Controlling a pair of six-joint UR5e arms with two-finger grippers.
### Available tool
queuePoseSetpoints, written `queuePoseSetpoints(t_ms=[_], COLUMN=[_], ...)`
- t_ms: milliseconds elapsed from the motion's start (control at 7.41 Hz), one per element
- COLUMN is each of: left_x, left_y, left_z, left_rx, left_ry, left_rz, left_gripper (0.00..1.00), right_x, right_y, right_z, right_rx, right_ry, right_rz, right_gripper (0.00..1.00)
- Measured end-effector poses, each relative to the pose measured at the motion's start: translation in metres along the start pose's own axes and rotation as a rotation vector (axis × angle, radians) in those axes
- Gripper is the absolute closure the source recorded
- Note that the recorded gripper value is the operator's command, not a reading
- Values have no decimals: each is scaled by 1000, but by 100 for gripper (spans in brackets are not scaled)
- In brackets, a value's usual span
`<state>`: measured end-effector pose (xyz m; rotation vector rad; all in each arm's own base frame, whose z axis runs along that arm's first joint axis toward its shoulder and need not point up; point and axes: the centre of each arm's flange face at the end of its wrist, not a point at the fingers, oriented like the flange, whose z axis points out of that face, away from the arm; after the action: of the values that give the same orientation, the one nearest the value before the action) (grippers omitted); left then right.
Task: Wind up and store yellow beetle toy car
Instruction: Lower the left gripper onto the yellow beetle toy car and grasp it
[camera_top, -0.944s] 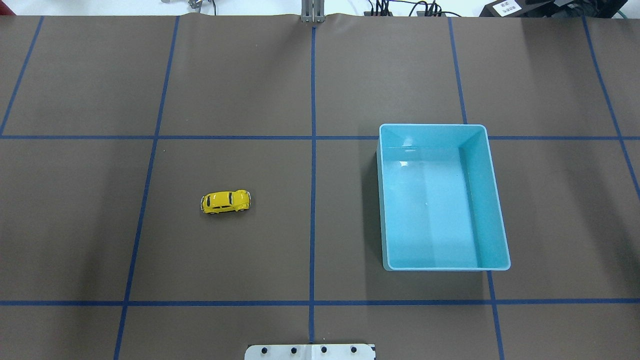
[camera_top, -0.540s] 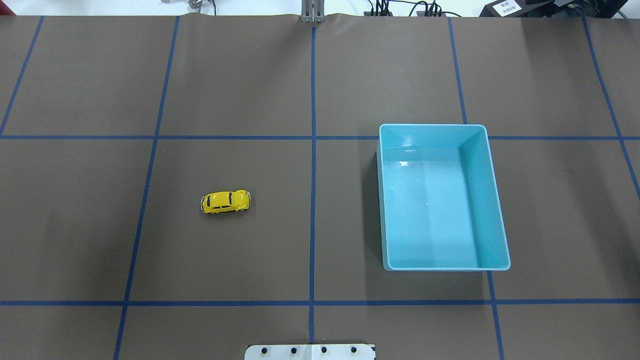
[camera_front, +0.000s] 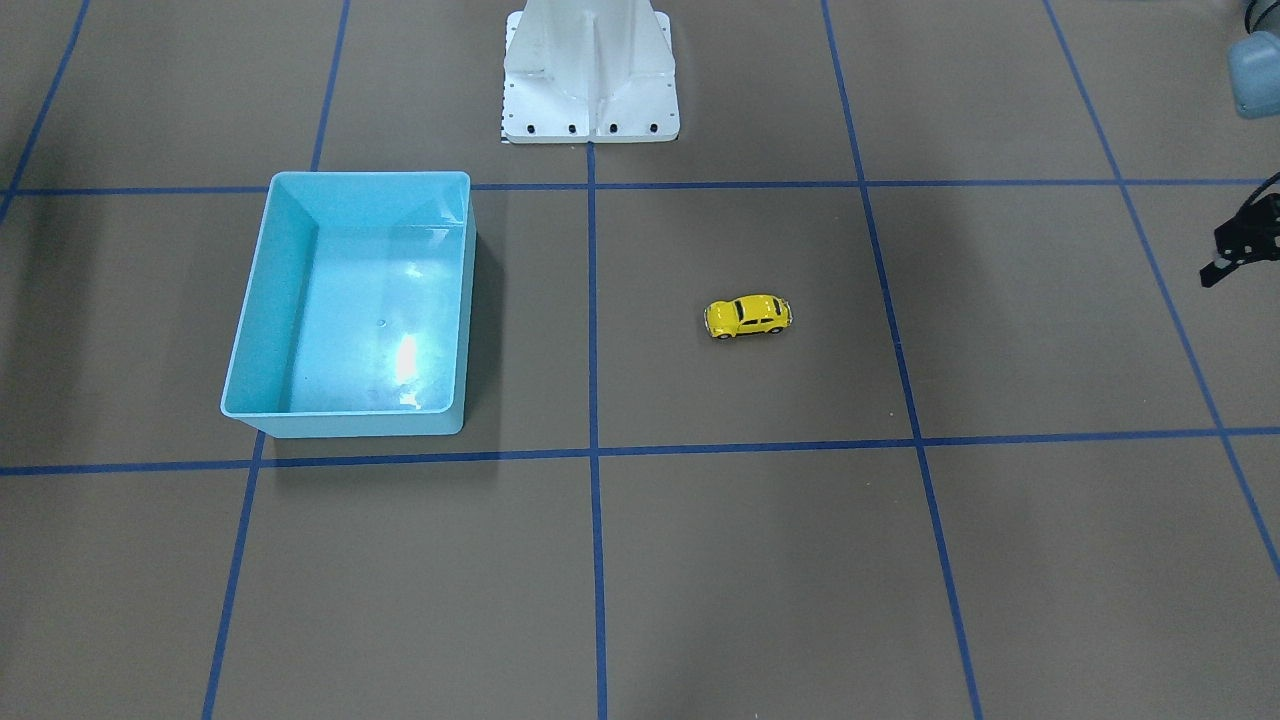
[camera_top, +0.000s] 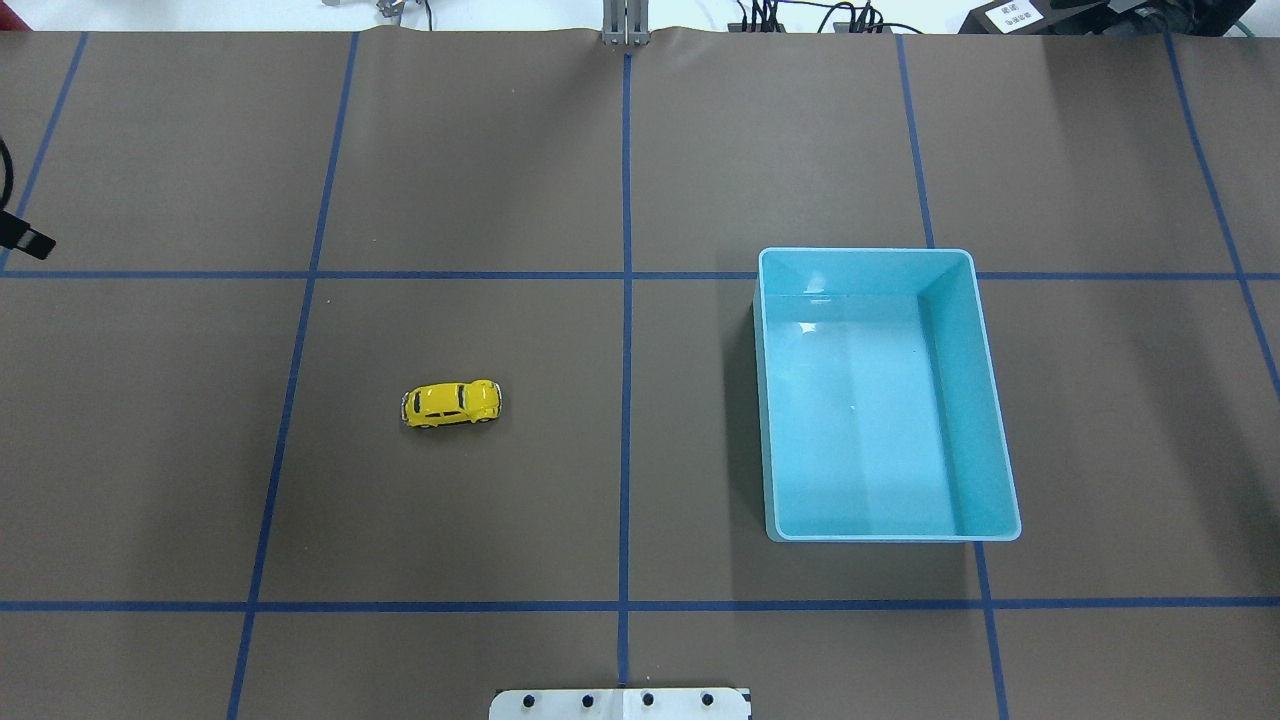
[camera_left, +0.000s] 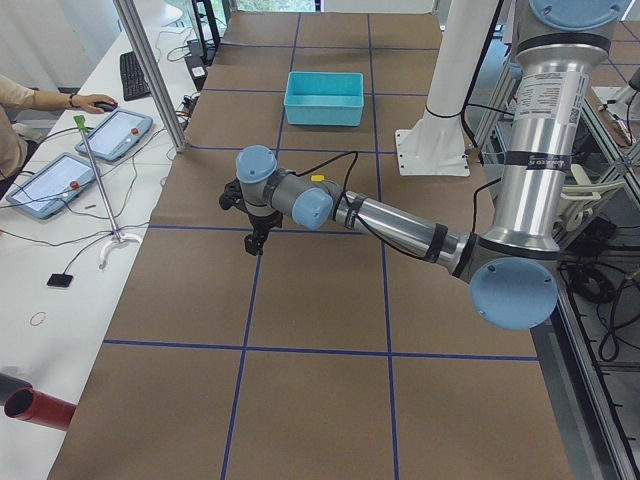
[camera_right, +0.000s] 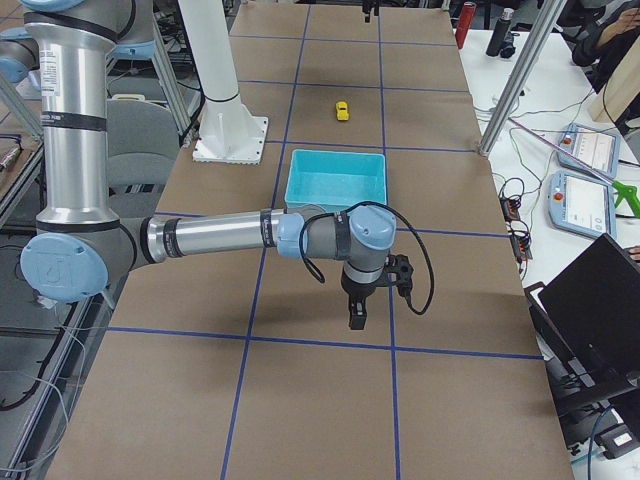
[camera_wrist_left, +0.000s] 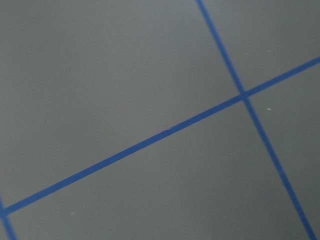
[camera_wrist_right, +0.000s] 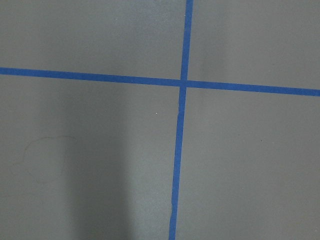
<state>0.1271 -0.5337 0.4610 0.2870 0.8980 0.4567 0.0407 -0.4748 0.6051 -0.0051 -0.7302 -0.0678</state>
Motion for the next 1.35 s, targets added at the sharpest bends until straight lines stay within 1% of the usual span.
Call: queuePoseSetpoints(t_ms=[135, 405, 540, 675, 944, 1214, 1349], left_x=[36, 115, 160, 205, 282, 343, 364], left_y=[-21, -59, -73, -86, -100, -100, -99], left_z=[21, 64, 86, 101, 130, 159, 169], left_rx=[-23, -58, -81, -95, -94, -135, -176], left_ry=[22, 20, 28, 21, -58, -103, -133], left_rz=[68, 207, 271, 329, 443, 578, 679], left_gripper=[0, 0, 0, 0, 0, 0, 0], right_x=[0, 2, 2, 4, 6, 6, 7], right_y=[0, 0, 0, -1, -1, -1, -1], right_z=[1, 2, 3, 4, 6, 7, 8], right_rx=[-1, -4, -5, -8, -11, -13, -14], right_ry=[0, 0, 0, 0, 0, 0, 0], right_rz=[0, 2, 3, 6, 9, 10, 11], right_gripper=[0, 0, 0, 0, 0, 0, 0])
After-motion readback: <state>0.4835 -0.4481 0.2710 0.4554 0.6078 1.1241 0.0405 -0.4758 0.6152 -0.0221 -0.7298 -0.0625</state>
